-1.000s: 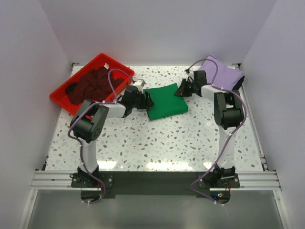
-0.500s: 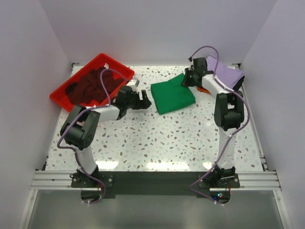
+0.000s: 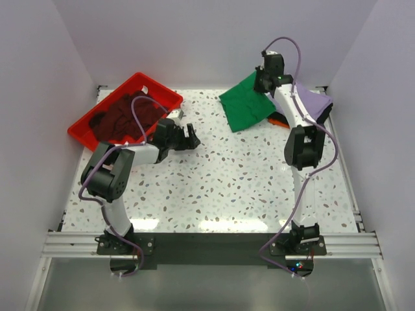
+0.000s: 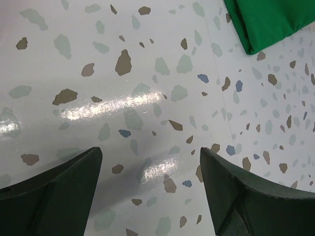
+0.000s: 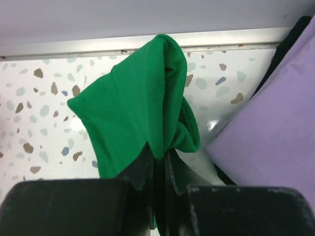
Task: Fold and stack the t-shirts
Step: Neatly place the folded tshirt to the corner
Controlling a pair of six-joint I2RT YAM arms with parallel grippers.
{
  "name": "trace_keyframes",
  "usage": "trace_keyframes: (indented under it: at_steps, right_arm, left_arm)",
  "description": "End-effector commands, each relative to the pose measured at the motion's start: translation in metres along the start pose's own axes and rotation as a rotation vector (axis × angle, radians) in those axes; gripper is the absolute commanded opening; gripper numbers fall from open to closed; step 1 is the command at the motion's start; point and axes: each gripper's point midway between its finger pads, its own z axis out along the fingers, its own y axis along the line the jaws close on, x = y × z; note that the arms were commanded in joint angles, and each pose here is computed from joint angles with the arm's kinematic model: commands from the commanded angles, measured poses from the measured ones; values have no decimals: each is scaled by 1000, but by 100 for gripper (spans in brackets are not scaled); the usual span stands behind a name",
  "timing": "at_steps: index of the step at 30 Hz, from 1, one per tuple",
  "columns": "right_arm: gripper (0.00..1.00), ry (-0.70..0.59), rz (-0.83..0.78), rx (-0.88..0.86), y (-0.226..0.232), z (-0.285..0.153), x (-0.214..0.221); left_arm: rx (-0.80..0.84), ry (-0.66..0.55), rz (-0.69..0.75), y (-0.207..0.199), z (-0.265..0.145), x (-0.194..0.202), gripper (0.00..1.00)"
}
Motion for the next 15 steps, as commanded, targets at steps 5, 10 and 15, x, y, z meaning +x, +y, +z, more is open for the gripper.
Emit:
trace_keyframes:
  at_steps: [5,10,15]
  right_arm:
    - [0,-114,16,112,-16,-22,-49]
    - [0,-179,65,158,-30,-35,-73]
    - [0,-213,130,216,-58,-50,-88]
  left_arm:
    - [-3,-7,-16,14,6,3,86]
    - [-2,5,-26,19,7,8,86]
    - [2,12,-27,21,6,13,86]
